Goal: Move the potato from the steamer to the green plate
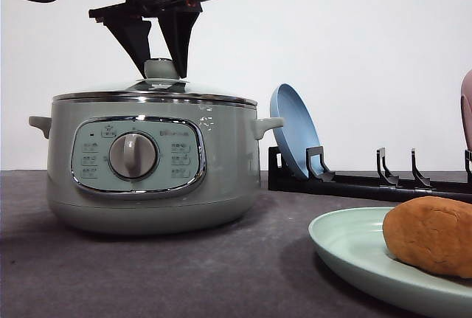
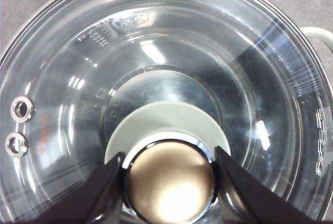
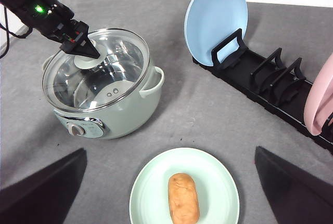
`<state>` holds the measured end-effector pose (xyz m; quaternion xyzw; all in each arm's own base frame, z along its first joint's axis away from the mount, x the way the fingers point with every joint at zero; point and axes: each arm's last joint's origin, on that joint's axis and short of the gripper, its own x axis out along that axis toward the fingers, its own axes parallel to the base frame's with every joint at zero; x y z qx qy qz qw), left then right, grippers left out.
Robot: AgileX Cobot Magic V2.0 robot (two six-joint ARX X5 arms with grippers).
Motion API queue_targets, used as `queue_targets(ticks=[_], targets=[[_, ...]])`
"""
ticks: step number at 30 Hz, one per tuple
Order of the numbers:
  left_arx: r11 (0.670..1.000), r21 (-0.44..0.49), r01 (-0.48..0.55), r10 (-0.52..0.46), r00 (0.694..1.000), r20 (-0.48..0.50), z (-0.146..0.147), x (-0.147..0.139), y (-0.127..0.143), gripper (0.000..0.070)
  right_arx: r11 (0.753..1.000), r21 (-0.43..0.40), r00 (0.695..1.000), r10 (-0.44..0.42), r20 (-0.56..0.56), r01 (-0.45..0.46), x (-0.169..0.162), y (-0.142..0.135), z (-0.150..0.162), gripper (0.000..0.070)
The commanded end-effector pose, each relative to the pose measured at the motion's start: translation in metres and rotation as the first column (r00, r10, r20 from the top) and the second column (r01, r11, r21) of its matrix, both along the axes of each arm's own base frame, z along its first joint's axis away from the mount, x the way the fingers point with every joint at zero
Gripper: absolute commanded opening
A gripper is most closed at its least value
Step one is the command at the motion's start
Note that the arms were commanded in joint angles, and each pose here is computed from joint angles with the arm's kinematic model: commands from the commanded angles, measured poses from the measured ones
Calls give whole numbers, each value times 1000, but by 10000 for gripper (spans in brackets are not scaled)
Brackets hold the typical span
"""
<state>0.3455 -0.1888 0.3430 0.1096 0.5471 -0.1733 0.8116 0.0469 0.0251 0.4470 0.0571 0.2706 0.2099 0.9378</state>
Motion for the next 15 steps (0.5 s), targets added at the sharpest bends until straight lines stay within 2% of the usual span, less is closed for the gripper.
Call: queue_targets(ticks=[1,13,15], targets=[[998,29,60,-60,998,-13,-12,9,-6,0,1000,14,1000,0,10,0,0,0,4,655],[997,39,63,-62,998,-32,-12,8,-5,1,1000,14,1000,-1,9,1,0,0,4,655],[998,36,48,-47,998,-38,-13,7,-5,64,1000,14,1000,-1,9,1,0,0,4,656]])
